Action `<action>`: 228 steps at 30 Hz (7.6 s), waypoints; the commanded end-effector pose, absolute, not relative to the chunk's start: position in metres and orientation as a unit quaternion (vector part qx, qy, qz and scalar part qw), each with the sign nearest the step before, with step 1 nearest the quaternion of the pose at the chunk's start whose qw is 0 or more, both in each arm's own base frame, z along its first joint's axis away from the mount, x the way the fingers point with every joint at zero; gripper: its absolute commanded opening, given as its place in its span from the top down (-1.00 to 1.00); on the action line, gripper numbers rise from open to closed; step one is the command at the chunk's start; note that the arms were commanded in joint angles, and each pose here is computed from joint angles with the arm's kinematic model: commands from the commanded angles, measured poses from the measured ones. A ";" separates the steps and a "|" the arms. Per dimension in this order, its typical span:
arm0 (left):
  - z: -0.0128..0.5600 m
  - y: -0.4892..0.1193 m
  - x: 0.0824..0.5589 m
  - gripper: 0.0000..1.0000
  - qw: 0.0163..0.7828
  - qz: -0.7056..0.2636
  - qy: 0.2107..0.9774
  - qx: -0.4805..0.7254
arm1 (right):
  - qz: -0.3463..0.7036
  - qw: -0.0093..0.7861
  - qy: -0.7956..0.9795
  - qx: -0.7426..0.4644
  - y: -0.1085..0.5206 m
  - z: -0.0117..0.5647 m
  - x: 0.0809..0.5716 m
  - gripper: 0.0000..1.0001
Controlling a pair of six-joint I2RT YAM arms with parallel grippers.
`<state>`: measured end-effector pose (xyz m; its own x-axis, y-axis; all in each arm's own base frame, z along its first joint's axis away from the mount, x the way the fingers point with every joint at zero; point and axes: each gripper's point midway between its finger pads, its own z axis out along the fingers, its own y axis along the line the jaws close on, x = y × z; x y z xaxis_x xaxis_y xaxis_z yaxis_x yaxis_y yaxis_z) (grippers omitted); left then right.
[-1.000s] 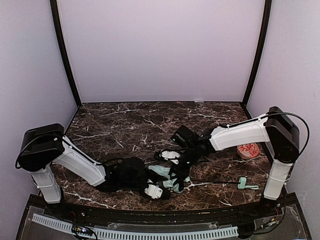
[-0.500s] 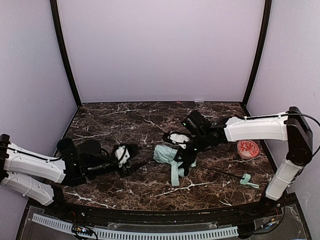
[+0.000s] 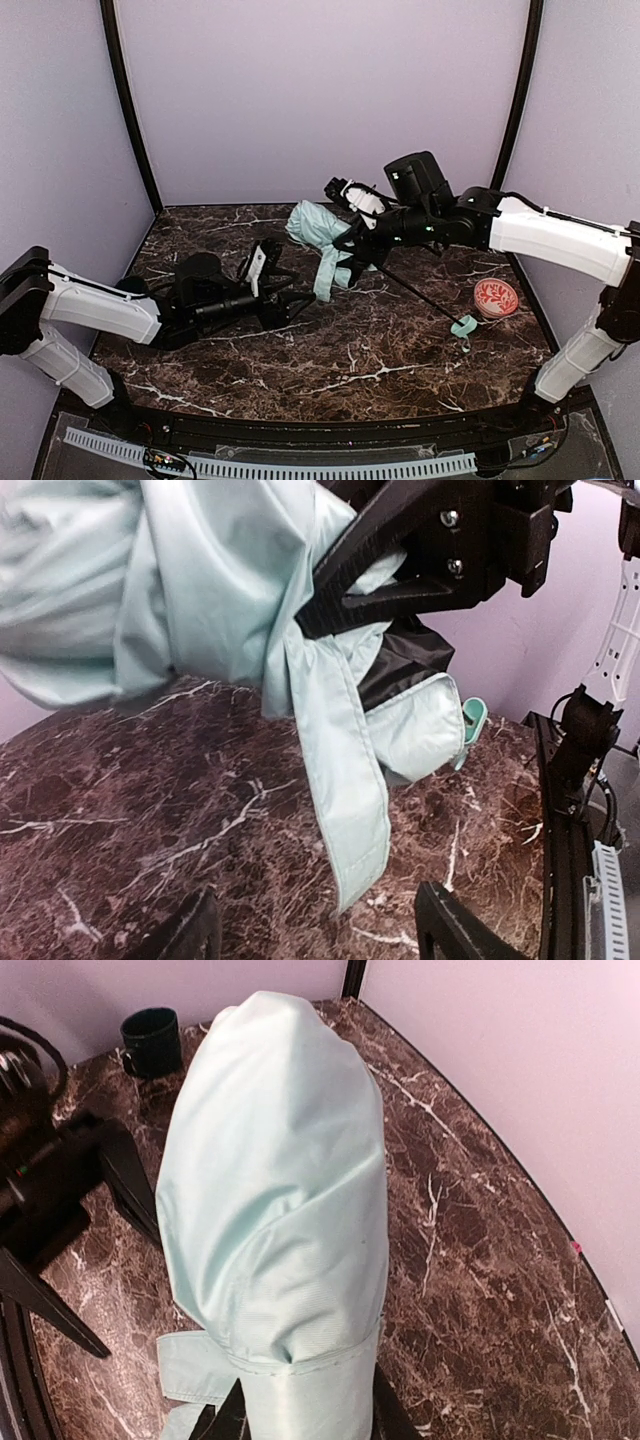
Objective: Put away the umbrella
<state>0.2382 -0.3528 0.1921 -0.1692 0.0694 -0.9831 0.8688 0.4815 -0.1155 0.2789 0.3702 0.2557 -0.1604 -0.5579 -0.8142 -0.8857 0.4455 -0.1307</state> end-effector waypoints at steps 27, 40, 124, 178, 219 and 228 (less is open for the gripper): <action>0.072 -0.347 0.251 1.00 0.269 -0.393 0.823 0.309 | 0.231 0.274 0.837 -0.413 0.359 0.111 0.326 1.00; -0.017 -0.340 0.262 1.00 0.106 -0.345 0.891 0.275 | 0.208 0.241 0.846 -0.429 0.351 0.058 0.326 -0.15; 0.200 -0.362 0.202 1.00 0.396 -0.402 0.630 0.534 | 0.592 0.336 0.537 -0.499 0.324 0.362 0.221 1.00; 0.163 -0.398 0.174 0.99 0.589 -0.097 0.313 0.738 | -0.204 0.393 0.371 -0.816 0.385 0.043 0.222 1.00; 0.180 -0.292 0.187 0.11 0.542 -0.238 0.652 0.474 | 0.155 0.092 0.628 -0.757 0.363 0.031 0.148 1.00; 0.138 -0.318 0.138 -0.08 0.438 -0.231 0.588 0.640 | 0.301 -0.026 0.654 -0.694 0.382 0.036 0.145 0.86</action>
